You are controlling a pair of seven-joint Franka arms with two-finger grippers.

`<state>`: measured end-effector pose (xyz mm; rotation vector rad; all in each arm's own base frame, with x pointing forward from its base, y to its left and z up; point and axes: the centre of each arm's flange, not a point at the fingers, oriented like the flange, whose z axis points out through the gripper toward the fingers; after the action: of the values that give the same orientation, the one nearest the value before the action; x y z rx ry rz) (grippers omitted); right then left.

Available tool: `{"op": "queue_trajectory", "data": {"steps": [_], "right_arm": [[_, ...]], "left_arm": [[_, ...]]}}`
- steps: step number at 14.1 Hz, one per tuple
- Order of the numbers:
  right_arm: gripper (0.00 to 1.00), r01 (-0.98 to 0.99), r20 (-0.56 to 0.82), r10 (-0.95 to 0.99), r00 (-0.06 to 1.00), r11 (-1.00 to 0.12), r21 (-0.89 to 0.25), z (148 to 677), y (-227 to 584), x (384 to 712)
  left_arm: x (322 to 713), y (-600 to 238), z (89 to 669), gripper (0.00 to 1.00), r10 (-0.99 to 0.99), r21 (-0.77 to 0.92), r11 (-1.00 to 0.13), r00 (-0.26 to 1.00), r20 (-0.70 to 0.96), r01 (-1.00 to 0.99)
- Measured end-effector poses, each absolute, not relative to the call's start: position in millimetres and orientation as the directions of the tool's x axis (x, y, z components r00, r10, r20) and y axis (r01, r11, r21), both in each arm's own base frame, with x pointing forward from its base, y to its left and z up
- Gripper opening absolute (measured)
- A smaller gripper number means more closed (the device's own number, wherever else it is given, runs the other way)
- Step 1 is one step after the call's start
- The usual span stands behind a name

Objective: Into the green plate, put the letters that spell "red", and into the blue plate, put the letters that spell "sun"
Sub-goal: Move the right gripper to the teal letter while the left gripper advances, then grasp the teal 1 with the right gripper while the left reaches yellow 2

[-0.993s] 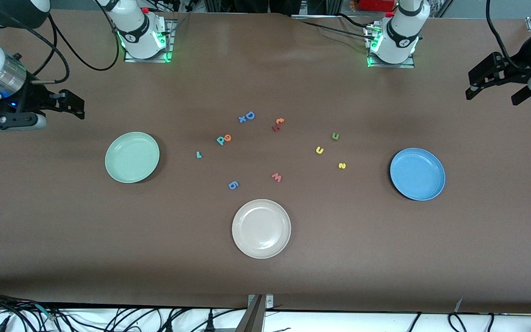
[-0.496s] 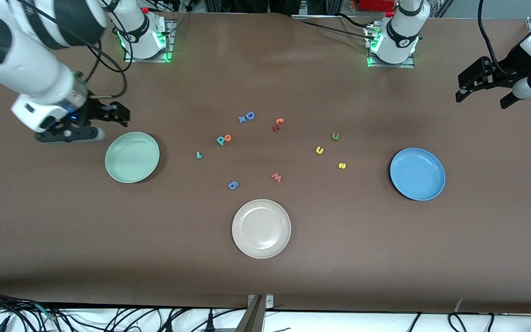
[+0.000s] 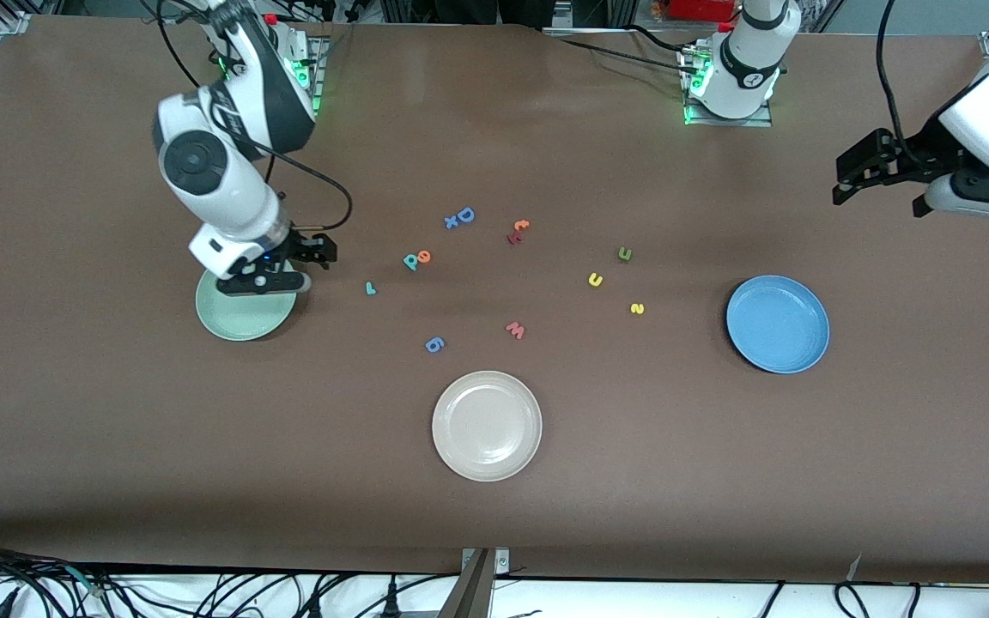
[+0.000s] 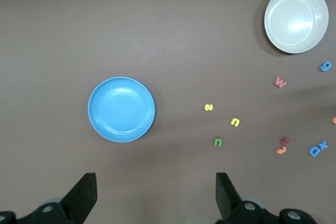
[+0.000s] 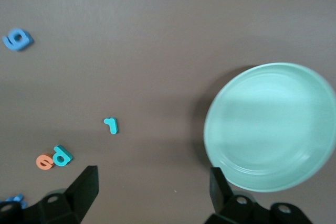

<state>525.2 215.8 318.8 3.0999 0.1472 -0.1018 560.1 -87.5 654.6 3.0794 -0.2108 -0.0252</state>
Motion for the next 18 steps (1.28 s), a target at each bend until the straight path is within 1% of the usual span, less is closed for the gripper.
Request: {"op": "queue_trajectory", "data": {"steps": [2, 4, 6, 7, 8, 9, 13, 14, 15, 16, 17, 18], "right_arm": [[0.88, 0.122, -0.076, 0.120, 0.990, -0.992, 0.024, 284, 232, 523], [0.88, 0.140, -0.078, 0.139, 0.987, -0.990, 0.010, 249, 244, 521], [0.85, 0.148, -0.083, 0.147, 0.986, -0.989, -0.001, 219, 250, 519], [0.81, 0.154, -0.091, 0.154, 0.984, -0.988, -0.004, 208, 254, 517], [0.81, 0.161, -0.101, 0.161, 0.982, -0.987, -0.007, 200, 258, 513], [0.78, 0.168, -0.105, 0.168, 0.980, -0.986, -0.010, 194, 262, 511], [0.77, 0.180, -0.103, 0.181, 0.978, -0.984, -0.016, 185, 269, 507], [0.74, 0.180, -0.101, 0.180, 0.978, -0.984, -0.018, 184, 269, 507], [0.74, 0.180, -0.091, 0.181, 0.979, -0.983, -0.022, 182, 270, 508], [0.70, 0.181, -0.083, 0.182, 0.980, -0.983, -0.026, 179, 272, 508], [0.70, 0.181, -0.077, 0.183, 0.980, -0.983, -0.029, 175, 273, 508], [0.65, 0.181, -0.068, 0.183, 0.981, -0.983, -0.034, 171, 273, 509]], "left_arm": [[553, -116, 657, 1.00, -0.163, 0.055, -0.985, 0.987, 0.003, -0.163], [547, -139, 651, 1.00, -0.136, 0.055, -0.989, 0.991, 0.015, -0.137], [545, -153, 628, 1.00, -0.108, 0.055, -0.992, 0.994, 0.027, -0.109], [544, -160, 613, 1.00, -0.107, 0.055, -0.993, 0.994, 0.030, -0.109], [542, -167, 598, 1.00, -0.107, 0.054, -0.993, 0.994, 0.024, -0.108], [539, -171, 584, 1.00, -0.104, 0.051, -0.993, 0.995, 0.011, -0.104], [530, -182, 521, 1.00, -0.095, 0.041, -0.995, 0.995, -0.026, -0.094], [527, -184, 506, 1.00, -0.089, 0.038, -0.995, 0.995, -0.035, -0.088], [524, -185, 491, 1.00, -0.086, 0.035, -0.996, 0.995, -0.046, -0.085], [521, -186, 476, 1.00, -0.078, 0.044, -0.996, 0.995, -0.059, -0.076], [517, -186, 458, 1.00, -0.067, 0.064, -0.996, 0.995, -0.073, -0.062], [514, -185, 437, 1.00, -0.057, 0.074, -0.996, 0.995, -0.083, -0.051]]}}
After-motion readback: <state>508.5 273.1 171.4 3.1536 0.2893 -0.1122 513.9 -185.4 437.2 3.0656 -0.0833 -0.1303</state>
